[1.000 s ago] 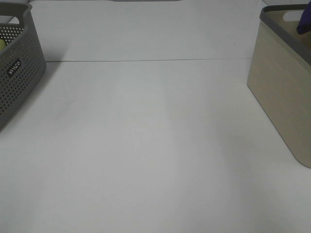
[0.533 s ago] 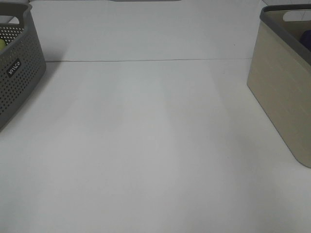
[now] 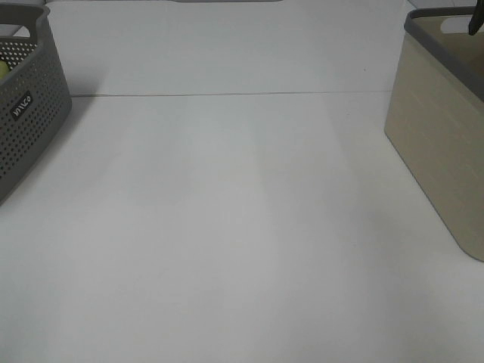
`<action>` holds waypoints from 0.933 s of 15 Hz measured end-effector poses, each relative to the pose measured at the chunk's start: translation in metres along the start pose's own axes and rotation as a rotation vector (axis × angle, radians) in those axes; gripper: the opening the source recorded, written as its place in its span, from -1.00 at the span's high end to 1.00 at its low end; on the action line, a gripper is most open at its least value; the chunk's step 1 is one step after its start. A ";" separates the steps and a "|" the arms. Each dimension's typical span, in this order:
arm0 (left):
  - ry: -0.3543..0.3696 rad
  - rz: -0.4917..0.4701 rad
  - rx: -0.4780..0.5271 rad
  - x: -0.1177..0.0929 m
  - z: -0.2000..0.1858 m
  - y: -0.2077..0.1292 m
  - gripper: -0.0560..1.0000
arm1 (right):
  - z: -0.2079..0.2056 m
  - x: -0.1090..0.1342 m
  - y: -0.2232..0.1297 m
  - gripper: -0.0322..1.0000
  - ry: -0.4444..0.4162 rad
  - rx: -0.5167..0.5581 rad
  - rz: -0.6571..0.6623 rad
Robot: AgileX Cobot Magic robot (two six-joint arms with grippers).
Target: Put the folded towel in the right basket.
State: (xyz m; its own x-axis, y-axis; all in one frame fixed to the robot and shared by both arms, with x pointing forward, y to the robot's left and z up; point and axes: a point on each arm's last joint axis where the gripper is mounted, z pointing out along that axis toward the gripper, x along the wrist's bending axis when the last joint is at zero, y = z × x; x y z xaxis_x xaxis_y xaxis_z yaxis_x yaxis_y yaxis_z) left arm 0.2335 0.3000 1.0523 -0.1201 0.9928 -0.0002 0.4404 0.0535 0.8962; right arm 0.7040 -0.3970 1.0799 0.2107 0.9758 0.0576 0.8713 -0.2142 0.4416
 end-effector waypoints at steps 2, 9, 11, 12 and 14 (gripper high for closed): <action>0.000 0.000 0.000 0.000 0.000 0.000 -0.98 | -0.010 0.006 0.001 -0.84 0.054 -0.019 0.017; 0.000 0.000 0.000 0.000 0.000 0.000 -0.98 | -0.087 0.119 -0.017 -0.85 0.168 -0.147 -0.183; 0.000 0.000 0.000 0.000 0.000 0.000 -0.98 | -0.099 0.138 -0.024 -0.85 0.173 -0.164 -0.204; 0.000 0.000 0.000 0.000 0.000 0.000 -0.98 | -0.114 0.137 -0.025 -0.85 0.176 -0.193 -0.205; 0.000 0.000 0.000 0.000 0.000 0.000 -0.98 | -0.150 0.129 -0.036 -0.85 0.167 -0.251 -0.218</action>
State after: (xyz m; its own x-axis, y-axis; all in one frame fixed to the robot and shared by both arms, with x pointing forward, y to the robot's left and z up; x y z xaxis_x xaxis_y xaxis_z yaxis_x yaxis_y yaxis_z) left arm 0.2335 0.3000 1.0523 -0.1201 0.9928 -0.0002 0.4404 0.0535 0.8962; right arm 0.6336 -0.2572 1.2062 -0.0617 0.9953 0.0742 0.7477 -0.0032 0.6641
